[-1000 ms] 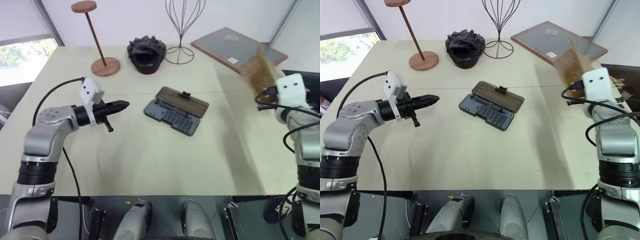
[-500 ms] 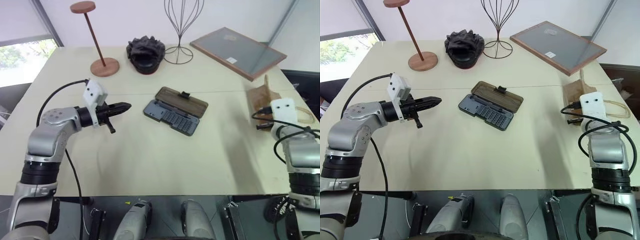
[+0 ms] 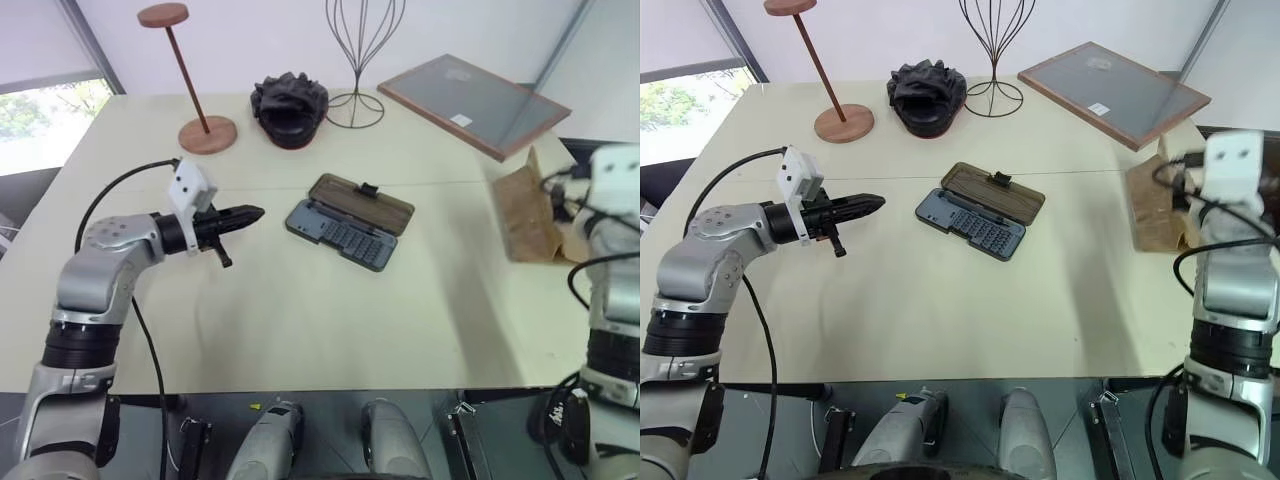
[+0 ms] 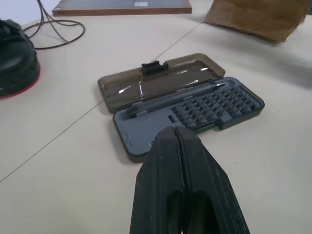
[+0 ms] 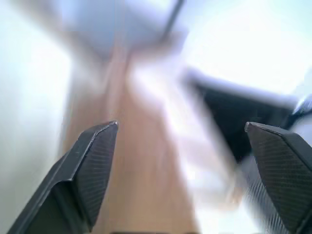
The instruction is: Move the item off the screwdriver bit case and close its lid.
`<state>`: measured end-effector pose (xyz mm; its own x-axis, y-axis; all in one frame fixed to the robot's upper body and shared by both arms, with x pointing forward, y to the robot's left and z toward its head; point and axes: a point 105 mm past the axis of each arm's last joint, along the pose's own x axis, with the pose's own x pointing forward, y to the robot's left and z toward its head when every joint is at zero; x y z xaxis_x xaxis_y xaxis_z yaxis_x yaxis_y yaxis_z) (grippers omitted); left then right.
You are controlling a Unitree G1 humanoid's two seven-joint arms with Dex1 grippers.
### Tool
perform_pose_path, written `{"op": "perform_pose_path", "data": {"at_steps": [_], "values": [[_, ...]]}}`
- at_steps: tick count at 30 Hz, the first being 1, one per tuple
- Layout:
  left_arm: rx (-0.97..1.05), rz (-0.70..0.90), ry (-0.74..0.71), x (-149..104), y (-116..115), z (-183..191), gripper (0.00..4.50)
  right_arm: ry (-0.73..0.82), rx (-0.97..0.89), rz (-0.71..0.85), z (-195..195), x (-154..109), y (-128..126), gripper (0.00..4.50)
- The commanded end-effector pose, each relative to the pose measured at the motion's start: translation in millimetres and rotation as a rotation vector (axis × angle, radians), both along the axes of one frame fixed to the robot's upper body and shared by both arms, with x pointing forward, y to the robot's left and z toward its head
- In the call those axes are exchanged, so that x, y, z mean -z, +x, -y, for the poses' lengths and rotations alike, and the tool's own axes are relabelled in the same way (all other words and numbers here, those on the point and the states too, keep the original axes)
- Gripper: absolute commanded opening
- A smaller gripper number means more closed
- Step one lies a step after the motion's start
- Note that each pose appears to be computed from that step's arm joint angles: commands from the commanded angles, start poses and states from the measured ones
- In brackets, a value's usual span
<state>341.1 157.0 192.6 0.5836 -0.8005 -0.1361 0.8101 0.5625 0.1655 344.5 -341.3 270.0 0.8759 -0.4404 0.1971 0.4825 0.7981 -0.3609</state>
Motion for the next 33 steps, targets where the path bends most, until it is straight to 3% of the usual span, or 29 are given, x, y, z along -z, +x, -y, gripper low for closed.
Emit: {"op": "perform_pose_path", "data": {"at_steps": [1, 4, 9, 16, 26, 33], "values": [[0.007, 0.043, -0.004, -12, -1, 2, 0.00, -0.044, -0.085, 0.124, -21, -39, 5, 4.48], [0.008, 0.044, -0.007, -11, 0, 3, 0.00, 0.037, -0.214, 0.013, -44, -23, 31, 4.48], [0.003, 0.051, -0.010, -12, 0, 4, 0.00, 0.133, -0.503, -0.240, -105, 26, 72, 4.48], [-0.035, 0.055, 0.002, -11, -7, -6, 0.00, 0.227, -0.666, -0.444, -158, 68, 95, 4.48], [-0.097, 0.056, 0.005, -9, -18, -15, 0.00, 0.400, -0.548, -0.629, -175, 127, 86, 4.48], [-0.108, 0.057, 0.004, -8, -18, -15, 0.00, 0.429, -0.511, -0.656, -180, 139, 74, 4.48]]}}
